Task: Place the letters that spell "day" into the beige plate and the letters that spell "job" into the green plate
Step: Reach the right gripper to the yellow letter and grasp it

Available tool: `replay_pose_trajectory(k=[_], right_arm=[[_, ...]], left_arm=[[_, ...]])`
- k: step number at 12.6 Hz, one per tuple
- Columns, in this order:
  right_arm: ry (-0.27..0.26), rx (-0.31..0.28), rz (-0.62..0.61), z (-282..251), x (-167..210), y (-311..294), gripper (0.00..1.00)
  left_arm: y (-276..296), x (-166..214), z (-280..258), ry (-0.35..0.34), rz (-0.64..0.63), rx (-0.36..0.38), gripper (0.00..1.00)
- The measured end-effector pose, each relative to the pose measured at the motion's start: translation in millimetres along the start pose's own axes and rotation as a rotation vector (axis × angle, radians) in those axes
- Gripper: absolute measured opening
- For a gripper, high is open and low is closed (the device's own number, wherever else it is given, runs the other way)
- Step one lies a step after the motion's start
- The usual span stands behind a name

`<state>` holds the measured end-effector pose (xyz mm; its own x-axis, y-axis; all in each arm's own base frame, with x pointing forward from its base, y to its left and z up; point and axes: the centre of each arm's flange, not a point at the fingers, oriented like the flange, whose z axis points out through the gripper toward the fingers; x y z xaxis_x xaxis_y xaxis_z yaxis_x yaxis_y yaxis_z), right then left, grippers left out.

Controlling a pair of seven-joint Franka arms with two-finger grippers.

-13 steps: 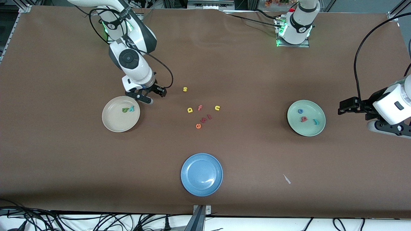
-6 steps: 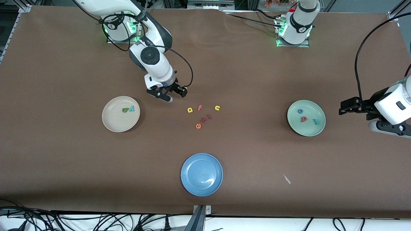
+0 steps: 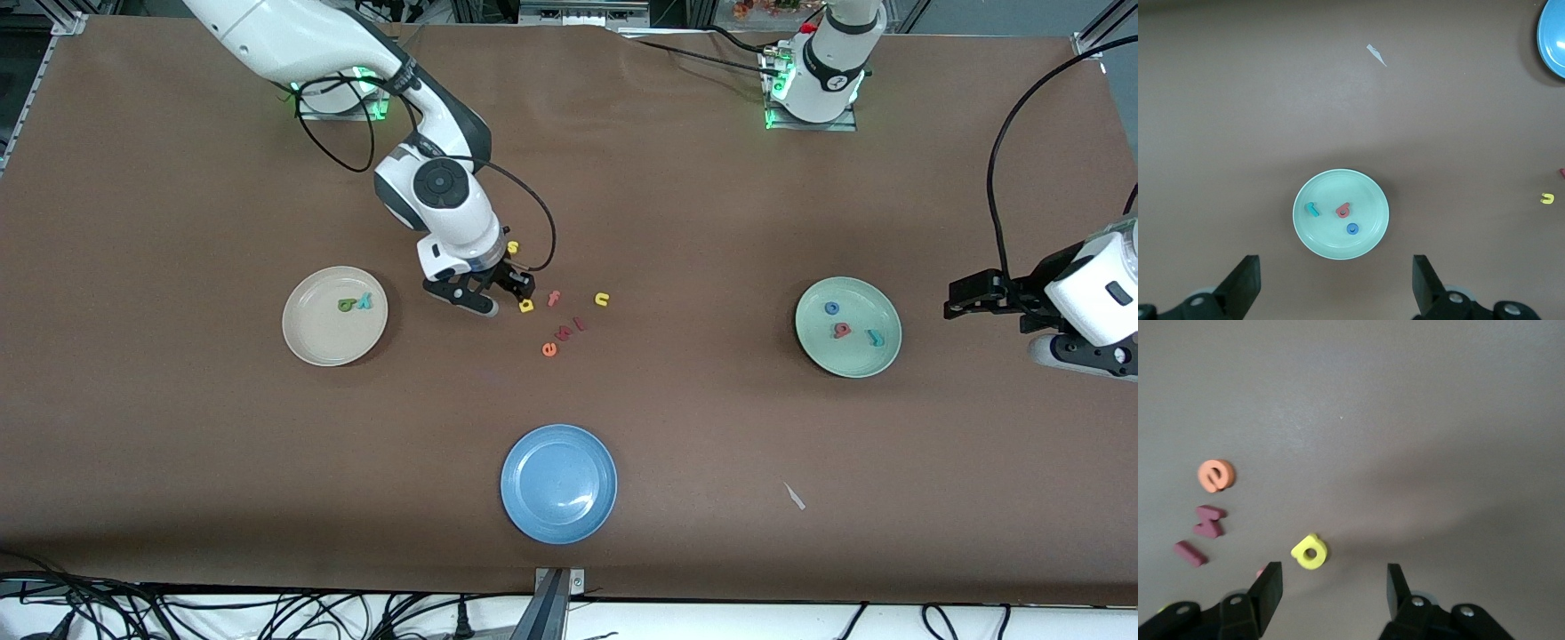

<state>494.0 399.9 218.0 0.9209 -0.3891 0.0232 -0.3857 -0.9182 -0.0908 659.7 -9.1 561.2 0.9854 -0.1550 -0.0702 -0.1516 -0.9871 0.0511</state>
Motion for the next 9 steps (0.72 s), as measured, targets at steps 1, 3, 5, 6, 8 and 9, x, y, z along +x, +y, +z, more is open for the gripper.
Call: replay_pose_trajectory(k=[1,3,5,6,8,9], right_arm=[[0.012,-0.011,0.001,11.4,-7.0,-3.9,0.72],[0.011,-0.018,0.007,25.4,-18.7,-11.7,0.72],[0.012,-0.017,0.012,29.4,-20.6,-15.7,0.72],[0.021,-0.019,0.015,32.0,-19.5,-15.7,0.72],[0.031,-0.021,0.019,37.4,-16.7,-16.6,0.71],[0.032,-0.016,0.022,37.7,-14.3,-18.7,0.71]], left_arm=[[0.0,0.0,0.0,0.0,0.0,0.0,1.0],[0.1,0.0,-0.1,0.0,0.0,0.0,1.0],[0.2,0.0,-0.1,0.0,0.0,0.0,1.0],[0.1,0.0,-0.1,0.0,0.0,0.0,1.0],[0.1,0.0,-0.1,0.0,0.0,0.0,1.0],[0.1,0.0,-0.1,0.0,0.0,0.0,1.0]])
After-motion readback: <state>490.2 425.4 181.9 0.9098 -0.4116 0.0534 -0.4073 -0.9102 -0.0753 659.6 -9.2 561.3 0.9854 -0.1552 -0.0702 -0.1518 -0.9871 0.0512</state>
